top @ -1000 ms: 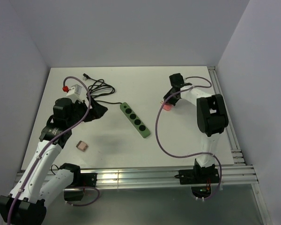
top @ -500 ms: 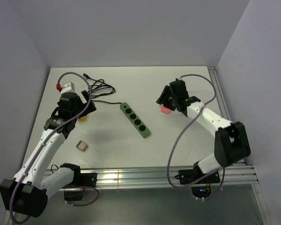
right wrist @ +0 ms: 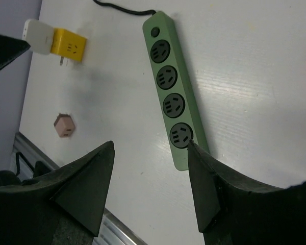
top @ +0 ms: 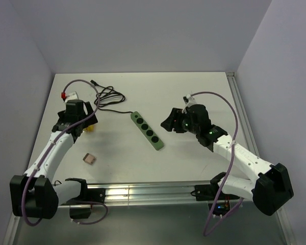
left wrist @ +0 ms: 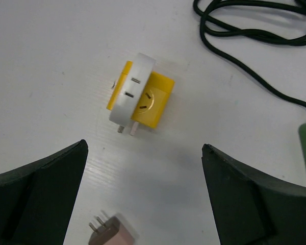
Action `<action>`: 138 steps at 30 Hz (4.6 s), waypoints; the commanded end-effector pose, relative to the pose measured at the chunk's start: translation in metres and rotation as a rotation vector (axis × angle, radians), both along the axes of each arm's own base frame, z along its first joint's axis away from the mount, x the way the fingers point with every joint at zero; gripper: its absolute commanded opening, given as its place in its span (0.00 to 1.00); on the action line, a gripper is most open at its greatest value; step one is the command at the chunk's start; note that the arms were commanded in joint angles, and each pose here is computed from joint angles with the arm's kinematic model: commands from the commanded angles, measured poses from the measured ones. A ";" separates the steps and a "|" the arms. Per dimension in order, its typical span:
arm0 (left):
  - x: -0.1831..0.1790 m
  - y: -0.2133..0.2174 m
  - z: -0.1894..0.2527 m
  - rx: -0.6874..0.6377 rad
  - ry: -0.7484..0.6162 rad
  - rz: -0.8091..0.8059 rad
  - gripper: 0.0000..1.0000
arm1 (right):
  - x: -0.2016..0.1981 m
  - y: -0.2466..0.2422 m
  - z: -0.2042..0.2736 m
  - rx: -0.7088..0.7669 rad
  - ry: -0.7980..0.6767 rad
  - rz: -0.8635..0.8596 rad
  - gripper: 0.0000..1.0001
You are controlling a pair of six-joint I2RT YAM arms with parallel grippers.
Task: Insert the plug
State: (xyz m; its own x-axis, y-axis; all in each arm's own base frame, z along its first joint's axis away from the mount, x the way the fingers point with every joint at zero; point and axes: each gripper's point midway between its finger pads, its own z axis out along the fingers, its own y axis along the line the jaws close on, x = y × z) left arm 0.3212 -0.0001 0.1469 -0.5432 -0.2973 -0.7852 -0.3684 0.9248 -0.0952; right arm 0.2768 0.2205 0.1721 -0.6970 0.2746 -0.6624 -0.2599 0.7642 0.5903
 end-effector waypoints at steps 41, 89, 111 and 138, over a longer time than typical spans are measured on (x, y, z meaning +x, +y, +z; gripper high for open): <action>0.061 0.034 -0.067 -0.022 0.143 -0.096 0.86 | -0.021 0.008 0.008 0.042 -0.093 0.130 0.64; 0.059 -0.079 -0.087 -0.805 0.084 -0.610 0.00 | -0.024 0.006 -0.002 0.034 -0.069 0.123 0.63; 0.050 -0.046 -0.115 -0.733 0.197 -0.414 1.00 | -0.023 0.003 -0.001 0.026 -0.084 0.111 0.63; 0.008 0.004 -0.044 -0.558 0.071 -0.110 1.00 | -0.005 -0.004 -0.007 -0.040 -0.051 0.029 0.68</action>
State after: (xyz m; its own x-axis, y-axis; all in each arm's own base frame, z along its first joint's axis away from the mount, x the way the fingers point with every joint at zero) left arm 0.3264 0.0082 0.0821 -0.6710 -0.5939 -0.4439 -0.3386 0.7781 -0.5290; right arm 0.2606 0.2162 0.1511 -0.7003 0.2214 -0.6786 -0.3065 0.7653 0.5660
